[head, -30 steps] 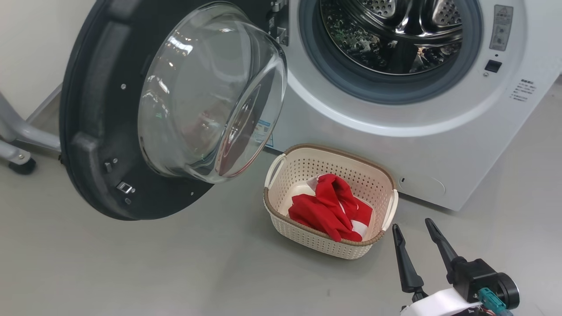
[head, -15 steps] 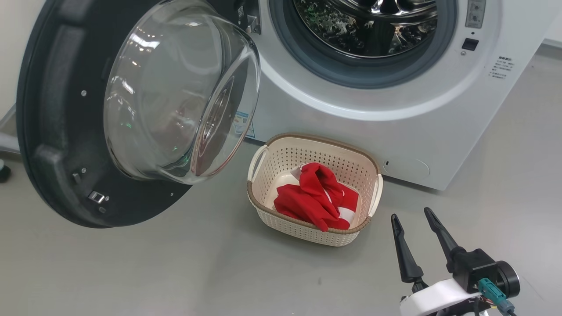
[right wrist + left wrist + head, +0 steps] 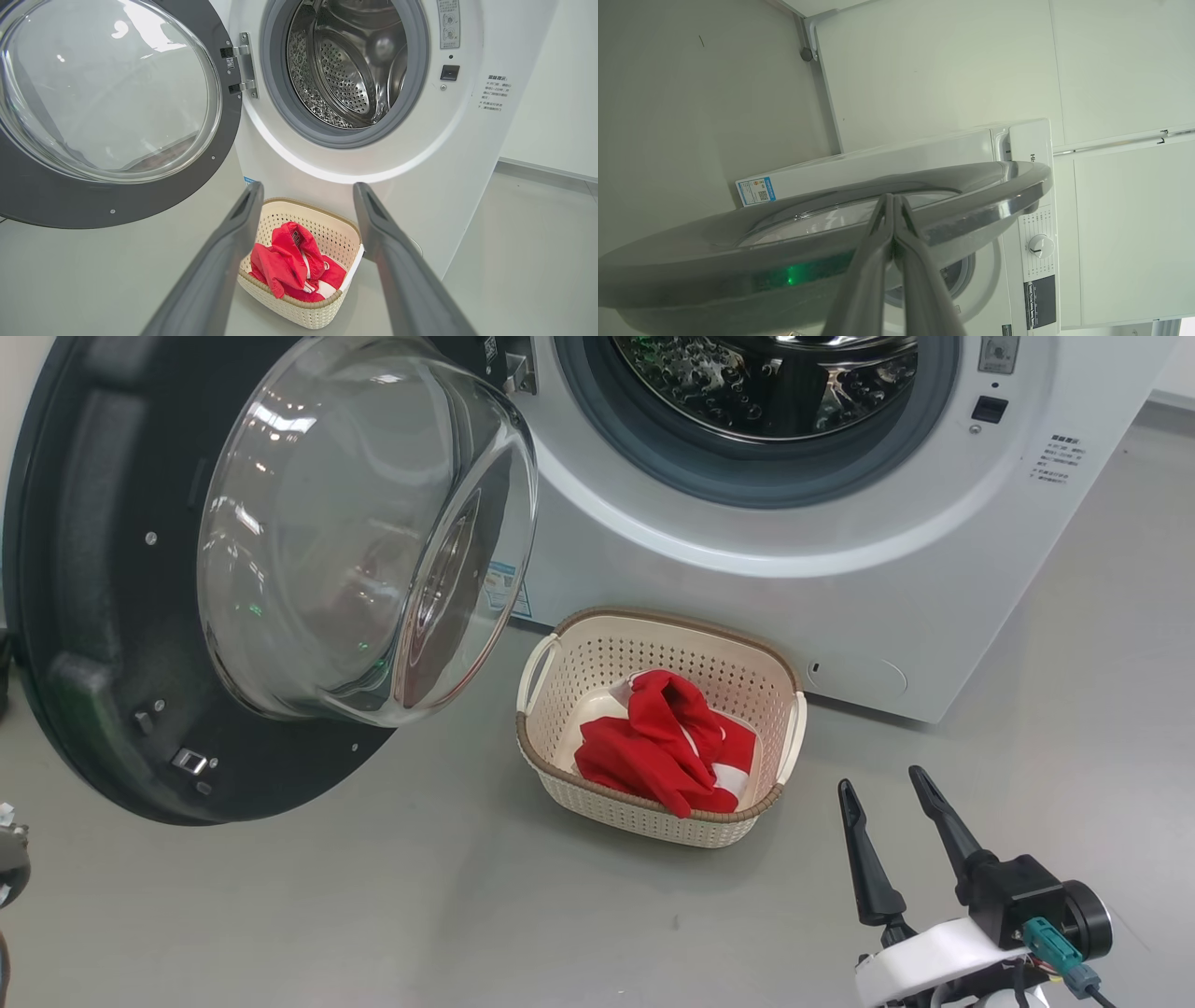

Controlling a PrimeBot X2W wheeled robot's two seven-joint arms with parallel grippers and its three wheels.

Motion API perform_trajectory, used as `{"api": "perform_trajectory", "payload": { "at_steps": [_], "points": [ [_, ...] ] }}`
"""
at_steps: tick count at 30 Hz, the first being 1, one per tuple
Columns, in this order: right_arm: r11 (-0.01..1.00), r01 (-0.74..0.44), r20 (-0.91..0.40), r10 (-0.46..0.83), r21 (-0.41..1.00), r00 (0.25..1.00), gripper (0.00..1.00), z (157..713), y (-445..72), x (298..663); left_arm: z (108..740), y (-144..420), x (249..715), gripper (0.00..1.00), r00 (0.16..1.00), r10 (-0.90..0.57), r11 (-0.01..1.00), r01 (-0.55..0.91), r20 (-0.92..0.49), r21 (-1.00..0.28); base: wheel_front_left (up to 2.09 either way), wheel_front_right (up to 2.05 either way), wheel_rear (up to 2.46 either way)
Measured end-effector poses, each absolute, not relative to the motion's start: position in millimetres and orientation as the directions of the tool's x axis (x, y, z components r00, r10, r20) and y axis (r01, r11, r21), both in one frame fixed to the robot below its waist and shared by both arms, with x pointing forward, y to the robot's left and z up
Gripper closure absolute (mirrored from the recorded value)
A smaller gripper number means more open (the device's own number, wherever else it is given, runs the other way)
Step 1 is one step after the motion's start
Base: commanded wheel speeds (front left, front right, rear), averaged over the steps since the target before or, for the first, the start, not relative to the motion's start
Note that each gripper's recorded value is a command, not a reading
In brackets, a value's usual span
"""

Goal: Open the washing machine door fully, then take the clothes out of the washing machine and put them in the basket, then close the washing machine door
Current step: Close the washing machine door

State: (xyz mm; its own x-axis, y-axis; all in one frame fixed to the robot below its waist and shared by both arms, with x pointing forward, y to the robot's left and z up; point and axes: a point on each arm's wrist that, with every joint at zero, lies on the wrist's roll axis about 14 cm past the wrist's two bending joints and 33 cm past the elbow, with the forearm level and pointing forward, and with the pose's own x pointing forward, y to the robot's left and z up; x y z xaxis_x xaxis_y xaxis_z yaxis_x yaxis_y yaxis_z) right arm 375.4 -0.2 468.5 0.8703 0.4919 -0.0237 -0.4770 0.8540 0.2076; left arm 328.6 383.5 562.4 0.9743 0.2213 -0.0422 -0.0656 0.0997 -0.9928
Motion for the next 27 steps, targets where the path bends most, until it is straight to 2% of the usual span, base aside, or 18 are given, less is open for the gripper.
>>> {"api": "perform_trajectory", "payload": {
  "at_steps": [15,27],
  "points": [
    [0.856,-0.474,-0.024,0.489,0.207,0.872,0.0,468,-1,378,561,361,333,1.0,0.998,0.064,0.133,-0.023,-0.015,-0.991,0.0,0.0,0.0],
    [0.854,-0.483,-0.018,0.495,0.192,0.869,0.0,471,1,377,557,325,330,1.0,0.995,-0.103,0.118,0.013,0.001,-0.993,0.0,0.0,0.0]
  ]
}}
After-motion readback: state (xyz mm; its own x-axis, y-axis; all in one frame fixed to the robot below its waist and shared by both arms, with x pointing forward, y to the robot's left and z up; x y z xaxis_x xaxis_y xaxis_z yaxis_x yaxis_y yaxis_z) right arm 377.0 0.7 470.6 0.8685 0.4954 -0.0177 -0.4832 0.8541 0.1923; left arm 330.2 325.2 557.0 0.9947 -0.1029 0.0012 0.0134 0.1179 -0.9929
